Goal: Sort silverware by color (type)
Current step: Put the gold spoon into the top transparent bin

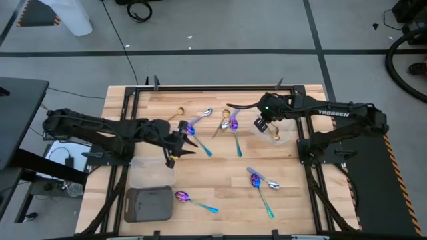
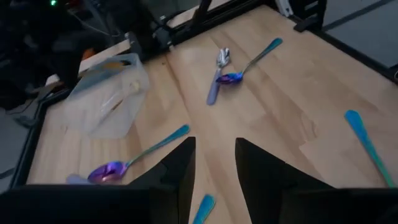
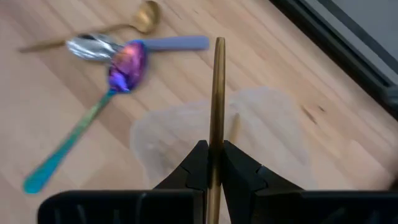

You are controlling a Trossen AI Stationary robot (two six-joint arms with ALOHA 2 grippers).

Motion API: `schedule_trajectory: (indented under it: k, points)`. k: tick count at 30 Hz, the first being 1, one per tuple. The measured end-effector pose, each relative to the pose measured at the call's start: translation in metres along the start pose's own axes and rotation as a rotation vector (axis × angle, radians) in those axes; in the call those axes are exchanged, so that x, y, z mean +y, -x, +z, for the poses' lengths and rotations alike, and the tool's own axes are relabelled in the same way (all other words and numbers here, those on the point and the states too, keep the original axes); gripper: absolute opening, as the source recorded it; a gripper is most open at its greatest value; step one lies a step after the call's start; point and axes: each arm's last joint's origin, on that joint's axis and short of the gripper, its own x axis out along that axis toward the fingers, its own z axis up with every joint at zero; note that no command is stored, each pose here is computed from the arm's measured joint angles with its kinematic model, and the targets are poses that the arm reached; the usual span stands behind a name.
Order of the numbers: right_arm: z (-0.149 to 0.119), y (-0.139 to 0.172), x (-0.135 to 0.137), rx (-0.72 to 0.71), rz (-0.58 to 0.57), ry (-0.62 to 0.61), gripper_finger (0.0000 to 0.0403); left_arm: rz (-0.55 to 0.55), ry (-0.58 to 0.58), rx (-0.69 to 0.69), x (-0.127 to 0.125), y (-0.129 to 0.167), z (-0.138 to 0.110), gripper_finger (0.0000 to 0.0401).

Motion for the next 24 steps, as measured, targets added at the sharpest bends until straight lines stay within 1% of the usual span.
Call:
schedule_trajectory:
  k: [4,8,11,17,21,24]
  points:
    - [-0.002,-0.001,-0.007,0.031,-0.057,-0.009,0.0038,0.038,0.016,-0.026,0.002,0.006,-0.015,0.0120]
    - [-0.003,-0.003,-0.012,0.057,-0.070,-0.039,0.0038,0.056,0.036,-0.075,0.004,0.014,-0.026,0.0120]
    - [-0.010,-0.011,-0.014,0.099,-0.075,-0.053,0.0038,0.058,0.061,-0.098,0.006,0.023,-0.032,0.0120]
    - [-0.020,-0.028,-0.017,0.178,-0.092,-0.075,0.0038,0.087,0.091,-0.132,0.009,0.037,-0.039,0.0120]
    - [-0.019,-0.038,-0.015,0.196,-0.100,-0.066,0.0038,0.103,0.090,-0.152,0.009,0.044,-0.042,0.0120]
    - [-0.016,-0.046,-0.012,0.189,-0.086,-0.069,0.0038,0.094,0.090,-0.166,0.007,0.047,-0.046,0.0120]
